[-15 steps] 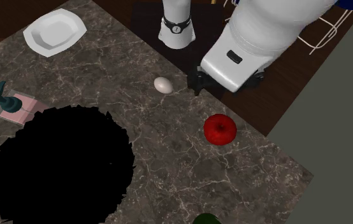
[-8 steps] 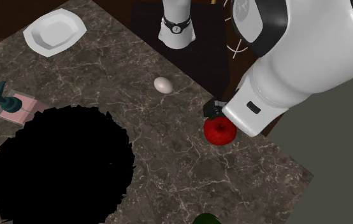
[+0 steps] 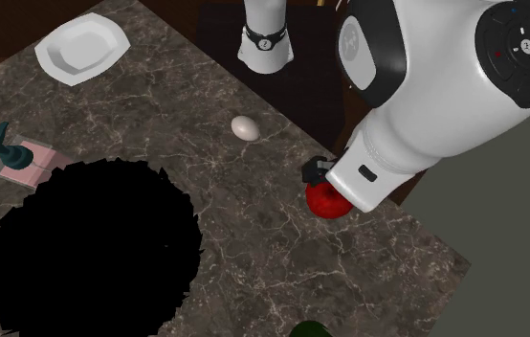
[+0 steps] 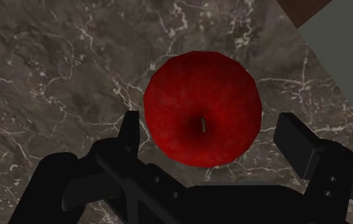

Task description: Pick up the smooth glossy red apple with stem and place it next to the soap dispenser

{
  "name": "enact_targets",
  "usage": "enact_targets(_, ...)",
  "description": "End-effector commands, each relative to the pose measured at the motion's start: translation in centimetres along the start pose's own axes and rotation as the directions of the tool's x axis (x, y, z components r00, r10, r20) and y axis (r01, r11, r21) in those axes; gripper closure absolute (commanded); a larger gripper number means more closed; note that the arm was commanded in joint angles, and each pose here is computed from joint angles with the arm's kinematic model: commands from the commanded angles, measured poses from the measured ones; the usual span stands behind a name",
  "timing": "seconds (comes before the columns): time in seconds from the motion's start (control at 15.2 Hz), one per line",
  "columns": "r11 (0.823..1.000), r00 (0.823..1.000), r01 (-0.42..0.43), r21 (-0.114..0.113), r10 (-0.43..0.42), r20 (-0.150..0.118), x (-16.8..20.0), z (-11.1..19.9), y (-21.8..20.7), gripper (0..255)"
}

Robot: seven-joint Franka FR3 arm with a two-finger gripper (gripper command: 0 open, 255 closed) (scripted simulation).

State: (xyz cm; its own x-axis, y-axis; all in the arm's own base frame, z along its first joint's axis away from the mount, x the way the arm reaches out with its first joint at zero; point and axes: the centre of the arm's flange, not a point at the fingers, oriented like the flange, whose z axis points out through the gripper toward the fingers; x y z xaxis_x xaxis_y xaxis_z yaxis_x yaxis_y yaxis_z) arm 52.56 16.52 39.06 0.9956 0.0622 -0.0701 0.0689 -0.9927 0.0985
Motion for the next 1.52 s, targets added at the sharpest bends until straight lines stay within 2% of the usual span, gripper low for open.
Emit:
enact_targets(0.0, 1.0, 1.0, 0.0, 0.0, 0.0, 0.0, 0.0, 0.1, 0.0, 0)
enact_targets(0.26, 1.0, 1.0, 0.0, 0.0, 0.0, 0.0, 0.0, 0.1, 0.0, 0)
enact_targets(0.33, 1.0, 1.0, 0.0, 0.0, 0.0, 0.0, 0.0, 0.1, 0.0, 255)
enact_targets(0.92, 1.0, 1.0, 0.0, 0.0, 0.0, 0.0, 0.0, 0.1, 0.0, 255)
enact_targets(1.45, 1.0, 1.0, 0.0, 0.0, 0.0, 0.0, -0.3, -4.1, 0.4, 255)
